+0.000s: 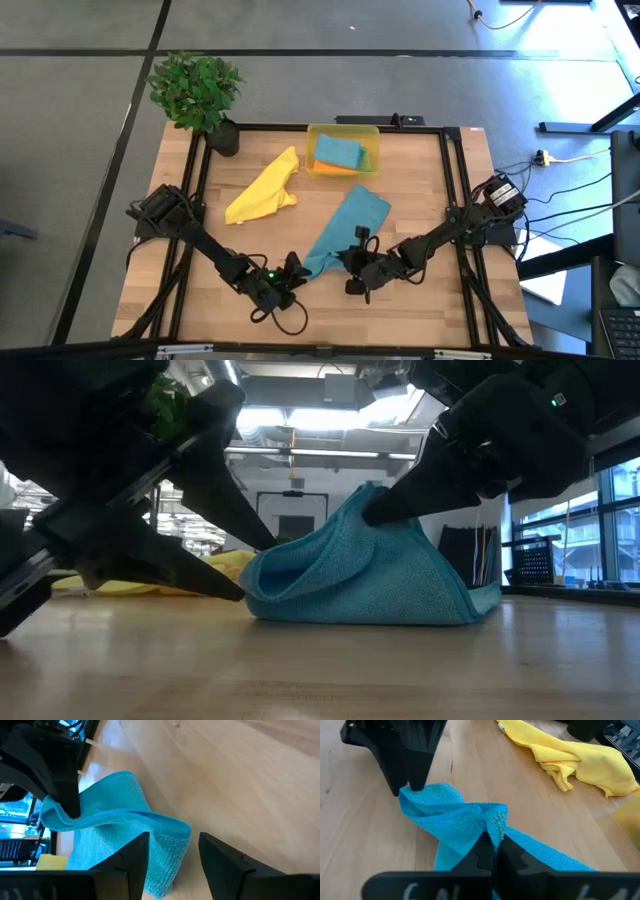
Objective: Fold microfiber towels
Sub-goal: Fold the blue microfiber cloth
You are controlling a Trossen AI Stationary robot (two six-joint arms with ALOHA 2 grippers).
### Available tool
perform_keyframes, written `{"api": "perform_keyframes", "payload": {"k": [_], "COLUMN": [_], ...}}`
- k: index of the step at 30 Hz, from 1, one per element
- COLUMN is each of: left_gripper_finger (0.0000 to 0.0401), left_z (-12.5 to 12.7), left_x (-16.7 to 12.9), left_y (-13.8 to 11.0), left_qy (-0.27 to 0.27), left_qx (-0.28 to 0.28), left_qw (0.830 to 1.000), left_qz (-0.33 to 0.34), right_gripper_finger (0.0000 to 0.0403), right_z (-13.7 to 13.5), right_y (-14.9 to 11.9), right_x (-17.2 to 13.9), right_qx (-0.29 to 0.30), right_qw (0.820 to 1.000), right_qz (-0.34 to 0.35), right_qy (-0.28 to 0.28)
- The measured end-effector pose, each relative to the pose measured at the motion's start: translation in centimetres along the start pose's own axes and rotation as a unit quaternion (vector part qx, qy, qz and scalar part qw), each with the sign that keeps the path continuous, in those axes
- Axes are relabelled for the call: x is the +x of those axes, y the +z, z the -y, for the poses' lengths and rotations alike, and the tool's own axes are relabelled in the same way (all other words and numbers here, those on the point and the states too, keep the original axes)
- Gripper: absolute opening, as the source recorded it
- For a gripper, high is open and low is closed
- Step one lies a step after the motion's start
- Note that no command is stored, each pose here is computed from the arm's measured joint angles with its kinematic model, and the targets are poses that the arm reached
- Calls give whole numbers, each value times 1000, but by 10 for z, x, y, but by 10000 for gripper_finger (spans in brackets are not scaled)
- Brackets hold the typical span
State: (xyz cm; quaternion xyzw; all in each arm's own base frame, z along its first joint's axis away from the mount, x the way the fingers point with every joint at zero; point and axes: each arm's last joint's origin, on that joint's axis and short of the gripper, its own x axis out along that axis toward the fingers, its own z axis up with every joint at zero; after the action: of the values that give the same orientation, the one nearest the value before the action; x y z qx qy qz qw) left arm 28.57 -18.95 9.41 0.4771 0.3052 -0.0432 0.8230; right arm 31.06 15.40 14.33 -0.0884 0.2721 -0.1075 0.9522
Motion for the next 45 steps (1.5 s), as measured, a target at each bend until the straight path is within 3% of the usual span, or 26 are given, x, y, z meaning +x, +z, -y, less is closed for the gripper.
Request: {"api": "perform_keyframes", "payload": {"k": [14, 30, 34, 43, 45], "left_gripper_finger": [164, 159, 132, 14, 5], "left_z": [-7, -9, -9, -2, -1], "left_x": [6, 7, 7, -1, -3], "left_y": [-5, -6, -6, -1, 0], "left_qy": [4, 45, 46, 78, 81], "left_qx": [-8, -22, -20, -14, -15], "left_qw": [1000, 998, 998, 996, 996], "left_qz": [-11, -29, -29, -34, -29], "right_gripper_finger": [1, 1, 1, 1, 1], "right_z": [8, 11, 11, 11, 10], "right_y": [16, 16, 16, 15, 14], "right_x": [-12, -11, -11, -11, -11], "right_qx": [23, 24, 23, 21, 14], "right_qw": [1000, 1000, 1000, 1000, 1000], "right_qz": [20, 15, 14, 9, 5], "right_qy": [3, 7, 7, 8, 24]}}
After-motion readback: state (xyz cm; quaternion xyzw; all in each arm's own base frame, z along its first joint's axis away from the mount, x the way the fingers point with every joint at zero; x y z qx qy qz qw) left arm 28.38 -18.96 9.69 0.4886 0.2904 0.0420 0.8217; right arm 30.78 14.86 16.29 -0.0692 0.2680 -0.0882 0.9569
